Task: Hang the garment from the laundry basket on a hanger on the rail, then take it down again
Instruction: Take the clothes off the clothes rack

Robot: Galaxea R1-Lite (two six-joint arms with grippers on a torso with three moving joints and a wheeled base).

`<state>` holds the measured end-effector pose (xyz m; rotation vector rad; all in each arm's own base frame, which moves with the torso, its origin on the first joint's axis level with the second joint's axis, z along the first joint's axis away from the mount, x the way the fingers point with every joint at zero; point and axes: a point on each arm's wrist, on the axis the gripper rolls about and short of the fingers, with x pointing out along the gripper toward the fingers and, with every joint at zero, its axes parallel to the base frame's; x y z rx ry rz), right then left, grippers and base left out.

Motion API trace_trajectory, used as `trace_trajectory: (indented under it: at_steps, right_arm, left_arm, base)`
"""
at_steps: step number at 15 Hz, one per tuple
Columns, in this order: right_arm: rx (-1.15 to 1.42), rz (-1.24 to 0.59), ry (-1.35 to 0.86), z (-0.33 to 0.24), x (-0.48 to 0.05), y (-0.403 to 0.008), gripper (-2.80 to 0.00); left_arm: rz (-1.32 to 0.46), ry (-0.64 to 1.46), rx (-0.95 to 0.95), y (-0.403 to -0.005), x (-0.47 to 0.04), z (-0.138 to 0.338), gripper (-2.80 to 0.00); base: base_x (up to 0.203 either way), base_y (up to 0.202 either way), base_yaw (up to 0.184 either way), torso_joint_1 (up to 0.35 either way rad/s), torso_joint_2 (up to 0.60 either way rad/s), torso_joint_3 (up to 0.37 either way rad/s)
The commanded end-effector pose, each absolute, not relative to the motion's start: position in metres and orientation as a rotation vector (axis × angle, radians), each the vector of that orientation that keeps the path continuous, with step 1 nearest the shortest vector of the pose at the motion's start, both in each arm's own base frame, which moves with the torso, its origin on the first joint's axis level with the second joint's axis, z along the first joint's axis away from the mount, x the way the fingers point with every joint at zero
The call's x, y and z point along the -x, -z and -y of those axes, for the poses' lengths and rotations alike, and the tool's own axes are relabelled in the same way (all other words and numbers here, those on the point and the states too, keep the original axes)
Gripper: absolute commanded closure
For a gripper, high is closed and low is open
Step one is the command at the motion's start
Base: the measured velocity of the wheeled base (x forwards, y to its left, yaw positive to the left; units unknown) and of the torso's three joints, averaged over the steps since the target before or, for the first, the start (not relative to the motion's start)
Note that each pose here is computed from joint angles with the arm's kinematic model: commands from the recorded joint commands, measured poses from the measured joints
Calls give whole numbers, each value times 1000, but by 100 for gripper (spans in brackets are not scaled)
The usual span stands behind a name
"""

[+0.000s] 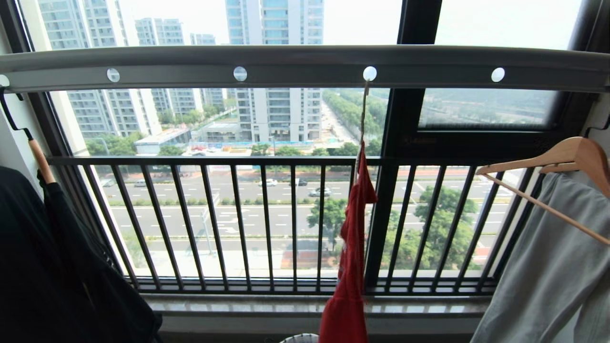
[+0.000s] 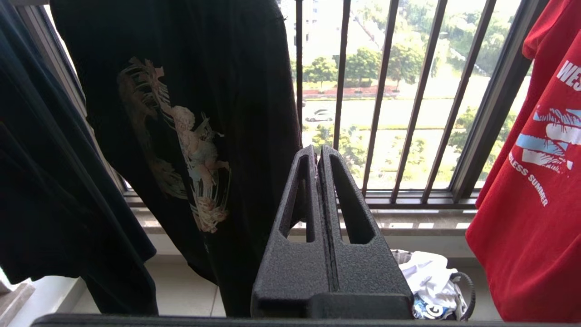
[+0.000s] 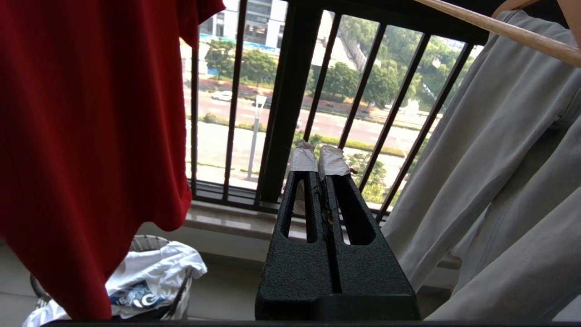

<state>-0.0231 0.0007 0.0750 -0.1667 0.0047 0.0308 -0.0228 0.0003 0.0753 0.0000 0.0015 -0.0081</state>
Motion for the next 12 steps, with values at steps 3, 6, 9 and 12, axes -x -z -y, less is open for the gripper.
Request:
trace_trajectory:
  at_steps: [3,6,9,12]
  right_arm:
    - [128,38,-31,-1,27,-113,0]
    - [100,42,-32,-1,21,-159,0]
    - [96,33,-33,-1,8,-198,0]
    - [85,12,-29,-1,-8,-238,0]
  left_arm:
    - [-3,8,0,-75,23,0,0]
    - [-3,8,0,-75,23,0,0]
    - [-3,8,0,-75,23,0,0]
    - [-3,8,0,-75,23,0,0]
  base:
    - [0,0,0,0,0,0]
    - [0,0,0,0,0,0]
    - [0,0,0,0,0,0]
    - [0,0,0,0,0,0]
